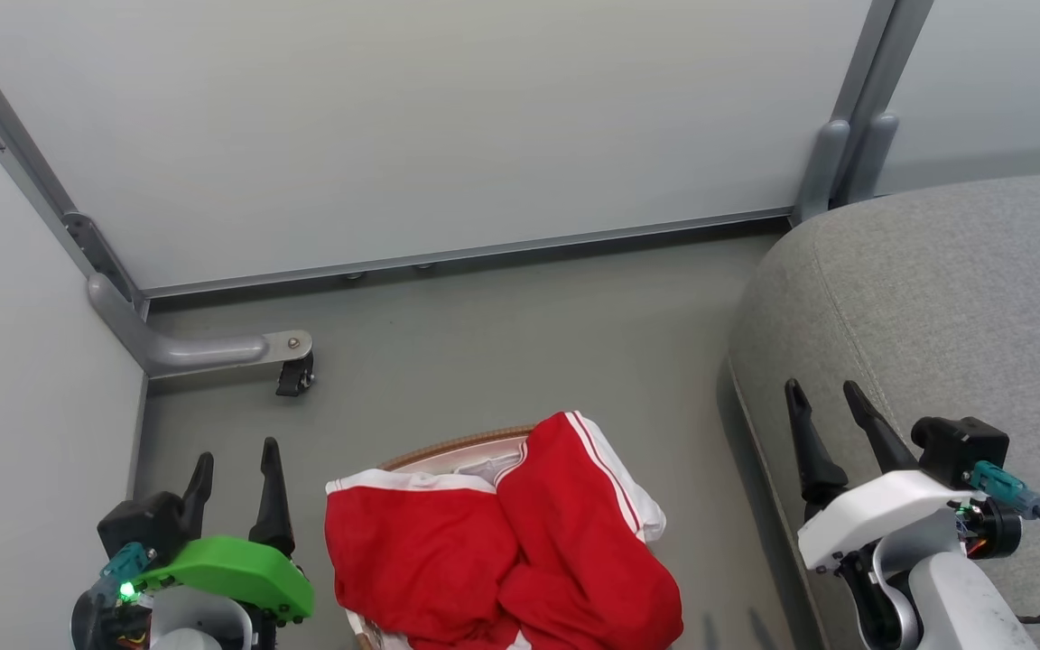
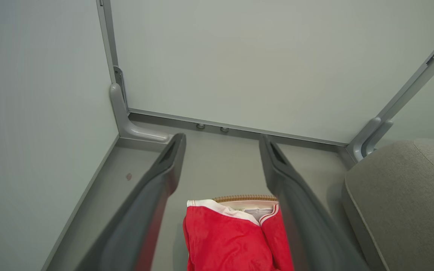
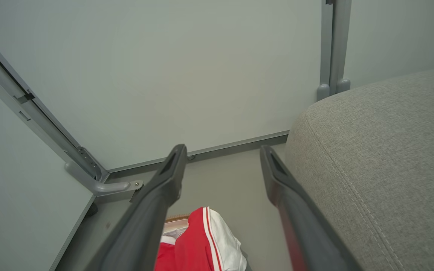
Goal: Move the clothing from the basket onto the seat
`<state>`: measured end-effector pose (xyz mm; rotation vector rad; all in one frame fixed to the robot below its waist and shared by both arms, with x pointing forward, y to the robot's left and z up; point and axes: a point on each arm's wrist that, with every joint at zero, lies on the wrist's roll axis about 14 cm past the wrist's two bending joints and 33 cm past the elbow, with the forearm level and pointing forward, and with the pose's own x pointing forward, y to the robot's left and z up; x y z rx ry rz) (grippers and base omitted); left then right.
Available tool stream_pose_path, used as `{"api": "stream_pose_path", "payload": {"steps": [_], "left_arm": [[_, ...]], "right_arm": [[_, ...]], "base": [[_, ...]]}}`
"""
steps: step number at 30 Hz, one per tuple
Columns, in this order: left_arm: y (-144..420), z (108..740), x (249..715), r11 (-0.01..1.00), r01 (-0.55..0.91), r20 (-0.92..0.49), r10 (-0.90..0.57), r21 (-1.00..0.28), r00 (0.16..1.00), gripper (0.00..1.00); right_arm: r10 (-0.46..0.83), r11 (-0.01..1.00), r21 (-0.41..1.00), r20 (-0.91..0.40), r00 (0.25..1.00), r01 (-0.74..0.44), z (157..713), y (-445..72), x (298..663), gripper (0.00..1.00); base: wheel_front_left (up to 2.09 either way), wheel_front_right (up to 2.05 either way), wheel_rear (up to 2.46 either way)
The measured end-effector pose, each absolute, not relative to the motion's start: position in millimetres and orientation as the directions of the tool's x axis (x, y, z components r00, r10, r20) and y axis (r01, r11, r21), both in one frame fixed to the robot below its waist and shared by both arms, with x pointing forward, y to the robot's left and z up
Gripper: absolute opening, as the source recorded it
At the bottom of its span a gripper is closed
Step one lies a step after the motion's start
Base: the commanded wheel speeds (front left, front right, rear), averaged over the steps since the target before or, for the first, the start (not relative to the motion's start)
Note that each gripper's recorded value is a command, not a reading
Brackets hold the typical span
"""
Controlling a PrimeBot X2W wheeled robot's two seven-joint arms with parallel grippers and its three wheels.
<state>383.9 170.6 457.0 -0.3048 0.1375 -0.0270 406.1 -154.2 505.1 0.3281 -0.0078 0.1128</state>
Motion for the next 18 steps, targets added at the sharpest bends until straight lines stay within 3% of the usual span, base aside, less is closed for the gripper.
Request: {"api": "stream_pose_path", "payload": {"steps": [18], "left_arm": [[157.2, 450.1, 382.2, 0.980, 0.056, -0.131, -0.082, -0.191, 0.988, 1.00]], "right_arm": [[0.147, 0.974, 0.172, 0.020, 0.989, -0.148, 498.6, -146.0, 403.6, 1.00]], "base": [[0.00, 0.00, 0.00]]}}
